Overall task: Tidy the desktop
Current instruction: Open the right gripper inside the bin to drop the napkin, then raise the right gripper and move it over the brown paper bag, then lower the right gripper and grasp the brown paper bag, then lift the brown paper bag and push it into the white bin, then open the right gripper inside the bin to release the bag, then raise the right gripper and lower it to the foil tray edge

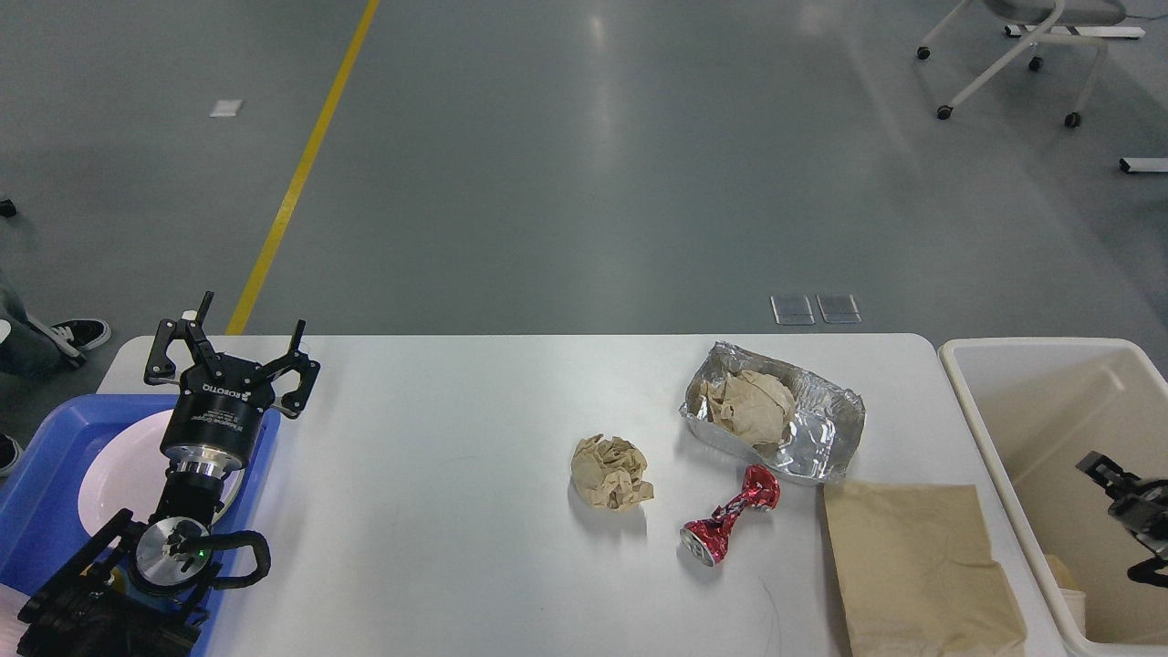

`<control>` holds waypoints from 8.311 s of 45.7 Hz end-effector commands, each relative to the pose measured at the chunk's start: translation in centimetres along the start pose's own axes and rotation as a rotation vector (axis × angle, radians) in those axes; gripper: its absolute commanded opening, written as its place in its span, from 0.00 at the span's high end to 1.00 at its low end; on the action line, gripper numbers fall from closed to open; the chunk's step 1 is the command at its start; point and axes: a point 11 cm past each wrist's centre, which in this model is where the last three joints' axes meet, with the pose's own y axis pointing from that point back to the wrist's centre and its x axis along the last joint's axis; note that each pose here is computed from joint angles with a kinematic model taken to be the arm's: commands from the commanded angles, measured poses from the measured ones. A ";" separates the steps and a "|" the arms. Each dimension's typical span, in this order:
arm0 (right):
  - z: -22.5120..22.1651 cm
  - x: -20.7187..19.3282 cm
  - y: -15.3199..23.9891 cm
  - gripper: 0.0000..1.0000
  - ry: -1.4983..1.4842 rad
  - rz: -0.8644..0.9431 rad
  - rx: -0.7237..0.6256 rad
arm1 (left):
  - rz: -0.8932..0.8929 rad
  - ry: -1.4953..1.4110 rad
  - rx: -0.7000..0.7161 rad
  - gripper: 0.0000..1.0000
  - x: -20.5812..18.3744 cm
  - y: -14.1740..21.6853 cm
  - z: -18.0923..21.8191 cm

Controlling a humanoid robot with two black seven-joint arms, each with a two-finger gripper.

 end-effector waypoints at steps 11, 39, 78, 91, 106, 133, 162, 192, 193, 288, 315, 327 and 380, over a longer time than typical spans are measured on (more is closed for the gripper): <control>-7.6 10.2 11.8 0.00 0.348 -0.269 0.130 | 0.000 0.000 0.002 0.04 0.0 0.0 0.0; -16.2 6.3 40.2 0.01 0.742 -0.512 0.462 | 0.001 0.000 0.000 0.04 0.1 0.1 0.0; -15.8 3.9 37.5 0.06 0.739 -0.556 0.441 | 0.000 0.000 0.000 0.04 0.0 0.0 0.0; -9.9 -0.1 25.4 0.06 0.699 -0.582 0.328 | -0.001 0.000 0.000 0.04 0.0 0.0 0.0; -6.4 -4.7 16.8 0.05 0.630 -0.563 0.237 | -0.001 0.000 0.000 0.04 0.0 0.0 0.0; -5.5 -12.3 10.0 0.06 0.584 -0.631 0.213 | 0.000 0.000 0.000 0.04 0.0 0.0 0.0; -5.0 -14.6 9.7 1.00 0.579 -0.614 0.211 | -0.001 0.000 0.000 0.04 0.0 0.0 0.0; -4.9 -7.7 14.3 1.00 0.544 -0.684 0.209 | 0.001 -0.001 0.002 0.04 0.0 0.0 0.0; -5.0 -7.1 14.8 1.00 0.539 -0.686 0.204 | 0.001 0.000 0.000 0.04 0.0 0.0 0.0; 5.5 -6.6 -3.0 1.00 -0.102 0.110 -0.096 | 0.001 0.000 0.000 0.04 0.0 0.0 0.0; 4.7 -8.1 -3.0 0.00 -0.101 0.160 -0.085 | 0.001 0.000 0.000 0.04 0.0 0.0 0.0; 4.7 -8.1 -3.0 0.00 -0.099 0.159 -0.082 | 0.000 0.000 0.000 0.04 0.0 0.0 0.0; -12.9 8.4 16.5 0.00 0.493 -0.492 0.256 | -0.001 0.000 0.003 0.04 0.0 0.0 0.0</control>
